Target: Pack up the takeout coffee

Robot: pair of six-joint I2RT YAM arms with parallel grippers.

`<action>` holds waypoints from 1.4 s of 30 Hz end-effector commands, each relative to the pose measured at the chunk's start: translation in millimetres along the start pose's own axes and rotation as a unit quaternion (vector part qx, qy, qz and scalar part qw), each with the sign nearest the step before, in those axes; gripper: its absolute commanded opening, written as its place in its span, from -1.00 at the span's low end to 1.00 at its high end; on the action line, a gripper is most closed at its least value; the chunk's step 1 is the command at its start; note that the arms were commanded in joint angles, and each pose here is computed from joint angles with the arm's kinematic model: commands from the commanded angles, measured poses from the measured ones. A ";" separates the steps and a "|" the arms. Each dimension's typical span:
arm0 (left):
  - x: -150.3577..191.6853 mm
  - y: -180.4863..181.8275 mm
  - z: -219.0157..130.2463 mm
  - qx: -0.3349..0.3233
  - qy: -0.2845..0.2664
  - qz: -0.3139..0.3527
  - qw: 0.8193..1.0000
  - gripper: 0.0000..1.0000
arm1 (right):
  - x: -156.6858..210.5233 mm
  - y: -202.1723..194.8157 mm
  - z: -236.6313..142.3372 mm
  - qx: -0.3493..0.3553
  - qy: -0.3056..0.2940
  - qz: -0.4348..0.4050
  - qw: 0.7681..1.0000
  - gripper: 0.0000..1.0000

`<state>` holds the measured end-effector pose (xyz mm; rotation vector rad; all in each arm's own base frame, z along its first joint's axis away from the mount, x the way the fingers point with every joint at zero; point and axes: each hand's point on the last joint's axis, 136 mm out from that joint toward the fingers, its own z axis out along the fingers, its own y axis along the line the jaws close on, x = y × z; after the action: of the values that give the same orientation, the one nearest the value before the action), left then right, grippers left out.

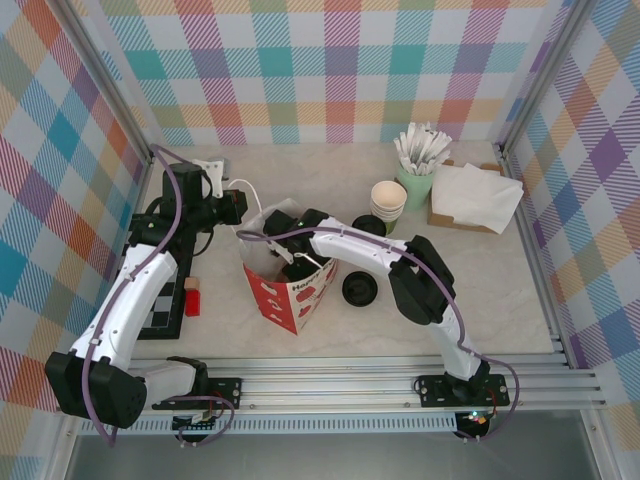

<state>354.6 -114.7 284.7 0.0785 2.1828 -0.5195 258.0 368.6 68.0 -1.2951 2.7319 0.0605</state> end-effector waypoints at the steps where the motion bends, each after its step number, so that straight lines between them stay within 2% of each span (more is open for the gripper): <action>1: -5.5 3.4 -6.5 -0.005 -0.016 0.011 1.000 -1.00 | 9.8 -1.3 -10.5 0.007 0.007 -0.011 1.000 -1.00; 8: -2.2 3.1 -4.6 -0.002 -0.009 0.009 1.000 -1.00 | 20.4 1.7 32.9 0.002 0.043 0.003 0.999 -1.00; 10: -1.9 3.0 -4.4 -0.002 -0.009 0.009 1.000 -1.00 | 16.6 1.8 28.9 0.001 0.040 0.004 0.999 -0.99; 14: -2.6 3.4 -3.1 -0.002 -0.010 0.011 1.000 -1.00 | 0.7 1.3 -4.6 0.001 -0.002 0.004 1.000 -0.91; 18: -4.8 1.1 -2.3 0.004 -0.013 0.012 1.000 -1.00 | -17.0 1.1 -51.6 -0.003 -0.067 0.007 0.998 -0.56; 24: -7.0 4.6 -2.1 -0.006 -0.017 0.010 1.000 -1.00 | -35.2 4.9 -98.4 -0.022 -0.151 0.006 0.988 -0.31; 26: -6.4 6.1 -2.0 -0.010 -0.015 0.010 1.000 -1.00 | -40.3 5.3 -109.0 -0.023 -0.172 0.007 0.985 -0.03; 27: -6.1 6.3 -2.2 -0.012 -0.014 0.010 1.000 -1.00 | -43.2 4.7 -116.0 -0.023 -0.186 0.009 0.982 0.02; 30: -6.5 6.8 -2.8 -0.014 -0.014 0.010 1.000 -1.00 | -52.2 4.8 -139.2 -0.028 -0.233 0.012 0.972 0.13; 37: -8.1 7.0 -2.1 -0.015 -0.013 0.008 1.000 -1.00 | -69.6 6.1 -181.2 -0.039 -0.311 0.019 0.949 0.53; 40: -8.8 6.9 -1.7 -0.015 -0.013 0.007 1.000 -1.00 | -77.6 3.1 -199.7 -0.037 -0.348 0.029 0.936 0.73; 41: -9.1 6.9 -1.4 -0.015 -0.013 0.007 1.000 -1.00 | -80.3 2.0 -207.3 -0.035 -0.363 0.032 0.931 0.96; 42: -9.1 7.3 -1.0 -0.016 -0.012 0.007 1.000 -1.00 | -82.0 -0.2 -213.5 -0.032 -0.374 0.037 0.926 1.00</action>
<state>356.0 -113.0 283.3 0.0744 2.1856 -0.5047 286.7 410.3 251.8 -0.9967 2.2262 0.4759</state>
